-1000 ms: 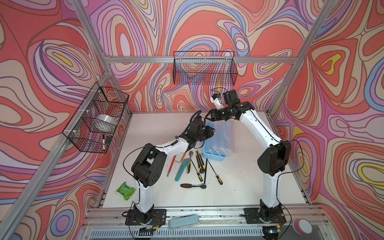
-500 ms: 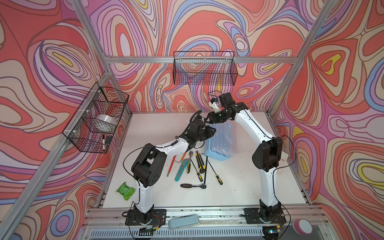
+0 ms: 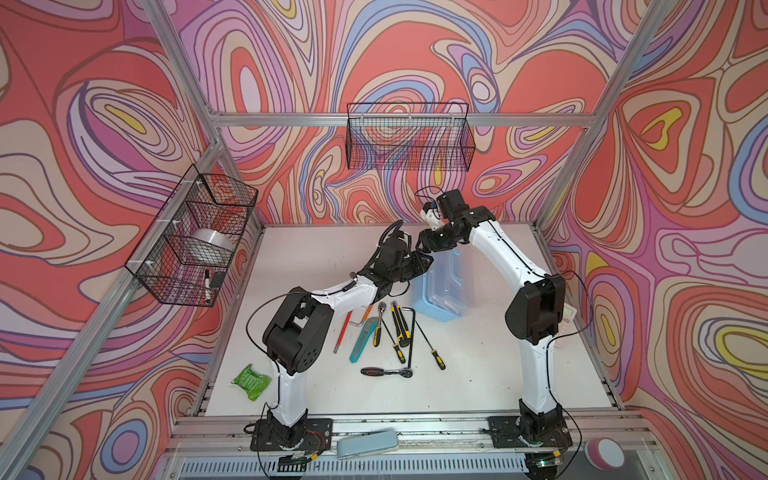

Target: Pack the tool kit

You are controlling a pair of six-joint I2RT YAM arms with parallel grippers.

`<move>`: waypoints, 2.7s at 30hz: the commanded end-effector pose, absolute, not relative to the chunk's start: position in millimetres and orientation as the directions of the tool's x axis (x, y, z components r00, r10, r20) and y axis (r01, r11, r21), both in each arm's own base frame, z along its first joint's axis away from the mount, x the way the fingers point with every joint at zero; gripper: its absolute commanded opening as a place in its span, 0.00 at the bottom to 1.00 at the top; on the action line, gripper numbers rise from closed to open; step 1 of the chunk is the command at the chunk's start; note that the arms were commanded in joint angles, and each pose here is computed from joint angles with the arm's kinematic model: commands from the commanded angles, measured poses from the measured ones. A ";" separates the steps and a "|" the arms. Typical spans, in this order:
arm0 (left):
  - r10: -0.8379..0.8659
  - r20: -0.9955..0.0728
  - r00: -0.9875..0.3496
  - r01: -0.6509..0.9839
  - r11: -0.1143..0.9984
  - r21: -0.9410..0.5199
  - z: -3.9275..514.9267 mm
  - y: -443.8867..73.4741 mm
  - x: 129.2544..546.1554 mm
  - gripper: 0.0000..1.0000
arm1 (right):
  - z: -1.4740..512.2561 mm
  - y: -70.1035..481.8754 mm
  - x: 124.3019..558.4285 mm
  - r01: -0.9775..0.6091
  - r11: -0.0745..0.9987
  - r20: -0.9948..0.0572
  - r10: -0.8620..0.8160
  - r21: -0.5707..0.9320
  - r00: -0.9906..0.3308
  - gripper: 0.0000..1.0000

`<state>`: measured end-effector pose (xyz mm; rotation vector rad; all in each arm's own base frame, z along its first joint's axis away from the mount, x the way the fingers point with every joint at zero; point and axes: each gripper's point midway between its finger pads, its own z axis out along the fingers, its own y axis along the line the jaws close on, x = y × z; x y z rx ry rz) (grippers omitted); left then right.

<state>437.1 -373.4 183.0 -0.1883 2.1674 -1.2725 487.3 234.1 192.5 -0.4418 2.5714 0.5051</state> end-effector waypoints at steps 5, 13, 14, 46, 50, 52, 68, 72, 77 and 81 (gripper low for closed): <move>-0.427 -0.410 -0.806 0.164 0.505 -0.847 179.2 -372.6 440.0 0.26 | 206.0 216.2 479.3 -0.388 0.901 -0.518 -0.242 0.193 -0.820 0.56; -0.433 -0.414 -0.801 0.161 0.510 -0.845 179.7 -365.3 438.7 0.26 | 213.9 204.3 474.4 -0.365 0.911 -0.544 -0.210 0.193 -0.812 0.73; -0.435 -0.414 -0.800 0.160 0.511 -0.845 179.7 -363.1 438.3 0.26 | 214.2 202.9 473.0 -0.363 0.912 -0.544 -0.211 0.189 -0.812 0.78; -0.408 -0.390 -0.825 0.123 0.544 -0.830 154.0 -348.2 424.9 0.49 | 128.5 146.1 443.2 -0.233 0.962 -0.386 -0.162 0.145 -0.908 0.98; -0.409 -0.387 -0.826 0.117 0.546 -0.829 151.3 -347.5 423.7 0.51 | 120.5 143.6 444.1 -0.229 0.965 -0.362 -0.170 0.126 -0.917 0.96; -0.410 -0.387 -0.826 0.118 0.545 -0.830 151.2 -347.6 423.5 0.51 | 118.9 142.6 445.0 -0.225 0.967 -0.362 -0.168 0.122 -0.917 0.95; -0.413 -0.375 -0.830 0.116 0.530 -0.840 147.4 -349.5 423.0 0.54 | 97.1 139.9 452.2 -0.222 0.973 -0.305 -0.192 0.066 -0.933 0.97; -0.411 -0.375 -0.831 0.118 0.529 -0.840 147.3 -349.5 422.0 0.54 | 95.7 142.8 453.6 -0.220 0.973 -0.305 -0.191 0.062 -0.933 0.91; -0.421 -0.381 -0.823 0.118 0.530 -0.840 149.5 -344.3 422.0 0.56 | 90.4 138.3 447.6 -0.239 0.970 -0.276 -0.219 0.043 -0.936 0.74; -0.444 -0.365 -0.818 0.111 0.502 -0.858 151.7 -337.9 425.0 0.57 | 97.6 153.5 443.1 -0.261 0.947 -0.312 -0.195 0.185 -0.930 0.56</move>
